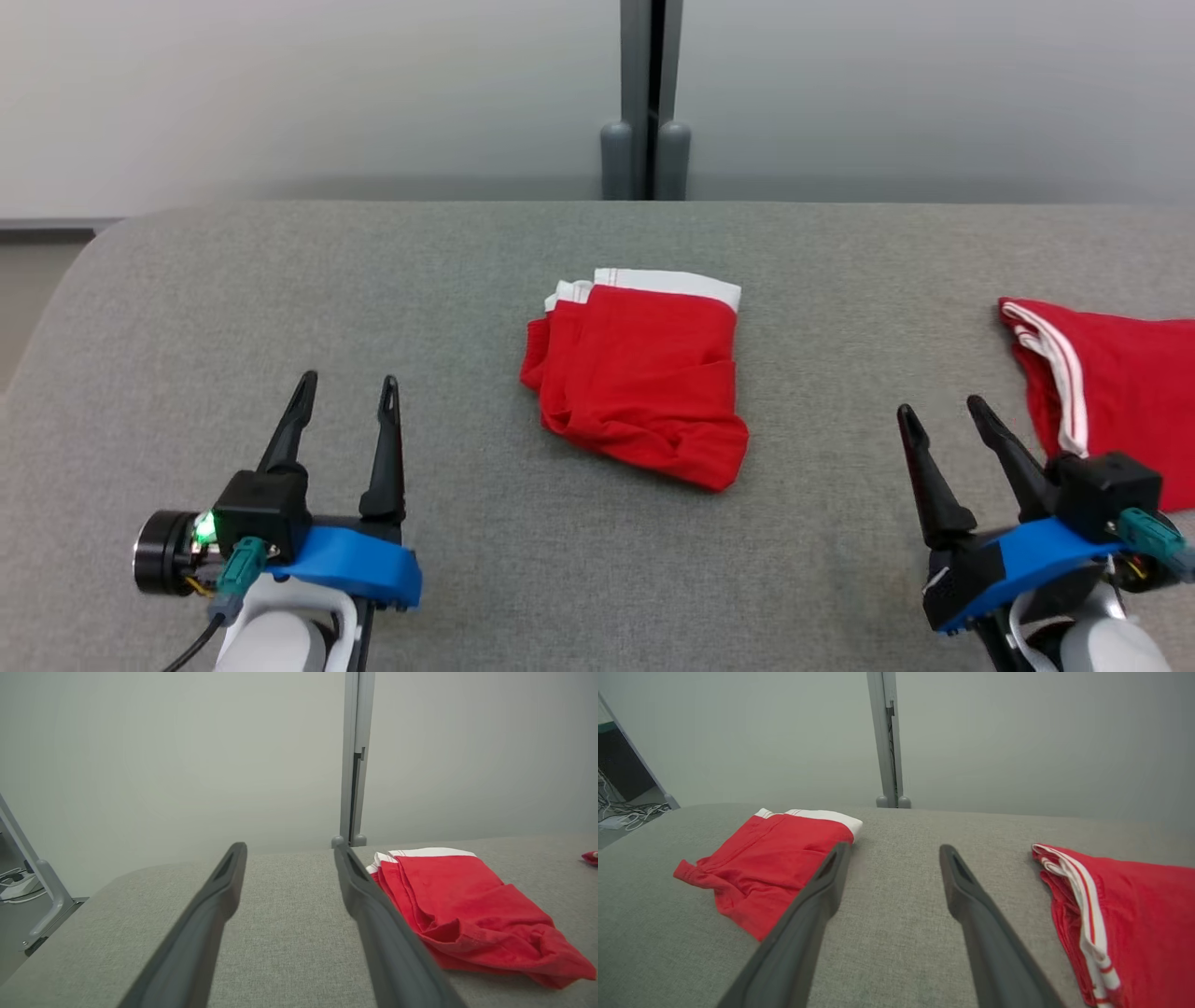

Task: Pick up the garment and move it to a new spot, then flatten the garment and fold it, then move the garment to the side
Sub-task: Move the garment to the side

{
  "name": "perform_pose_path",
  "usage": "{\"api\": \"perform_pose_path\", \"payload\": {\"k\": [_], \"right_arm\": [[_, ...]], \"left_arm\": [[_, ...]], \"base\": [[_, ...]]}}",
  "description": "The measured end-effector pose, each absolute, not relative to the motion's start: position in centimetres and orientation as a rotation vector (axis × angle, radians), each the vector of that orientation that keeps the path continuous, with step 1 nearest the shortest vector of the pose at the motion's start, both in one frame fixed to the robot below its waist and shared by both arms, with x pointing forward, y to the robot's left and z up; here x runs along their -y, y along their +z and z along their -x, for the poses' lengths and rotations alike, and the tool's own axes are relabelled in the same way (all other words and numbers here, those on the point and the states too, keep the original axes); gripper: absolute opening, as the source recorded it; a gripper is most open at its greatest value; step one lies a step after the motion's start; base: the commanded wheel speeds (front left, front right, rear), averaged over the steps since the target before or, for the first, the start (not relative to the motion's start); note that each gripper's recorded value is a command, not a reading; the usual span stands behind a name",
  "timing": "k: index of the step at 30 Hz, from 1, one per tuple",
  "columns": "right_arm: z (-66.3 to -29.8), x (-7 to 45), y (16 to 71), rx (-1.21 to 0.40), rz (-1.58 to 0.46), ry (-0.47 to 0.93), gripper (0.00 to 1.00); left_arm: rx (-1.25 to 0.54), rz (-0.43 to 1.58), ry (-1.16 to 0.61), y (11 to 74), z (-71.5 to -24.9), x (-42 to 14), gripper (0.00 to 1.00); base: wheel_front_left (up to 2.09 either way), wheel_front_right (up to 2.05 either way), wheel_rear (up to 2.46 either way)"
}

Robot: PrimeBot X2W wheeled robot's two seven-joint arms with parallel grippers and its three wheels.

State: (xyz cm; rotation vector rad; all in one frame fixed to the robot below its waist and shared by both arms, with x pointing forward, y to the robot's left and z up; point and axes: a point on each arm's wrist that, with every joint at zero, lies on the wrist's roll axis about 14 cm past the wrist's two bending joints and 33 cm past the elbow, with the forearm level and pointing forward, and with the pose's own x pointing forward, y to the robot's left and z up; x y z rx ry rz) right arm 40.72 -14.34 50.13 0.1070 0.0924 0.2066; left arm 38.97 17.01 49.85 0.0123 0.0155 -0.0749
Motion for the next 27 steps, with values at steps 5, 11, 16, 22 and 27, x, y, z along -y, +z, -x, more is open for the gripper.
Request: {"api": "perform_pose_path", "payload": {"k": [5,11,16,22,27], "right_arm": [[-43.7,10.0,47.0,-0.184,-0.123,0.322,1.00],[-45.8,5.2,42.7,-0.312,-0.182,0.416,1.00],[-45.5,3.6,39.8,-0.408,-0.201,0.436,1.00],[-45.1,3.8,37.7,-0.486,-0.204,0.421,0.00],[-45.0,3.9,37.6,-0.490,-0.220,0.412,0.00]], "left_arm": [[-0.005,-0.008,-0.046,49.7,-40.0,-17.8,1.00],[-0.039,-0.010,0.001,48.2,-40.2,-19.2,1.00],[-0.052,-0.010,0.013,47.7,-40.1,-19.6,1.00],[-0.053,-0.008,-0.004,47.5,-40.5,-19.0,1.00],[-0.054,-0.008,-0.012,47.4,-40.7,-18.7,1.00]], "base": [[0.00,0.00,0.00],[0.00,0.00,0.00],[0.00,0.00,0.00],[0.00,0.00,0.00],[0.00,0.00,0.00]]}}
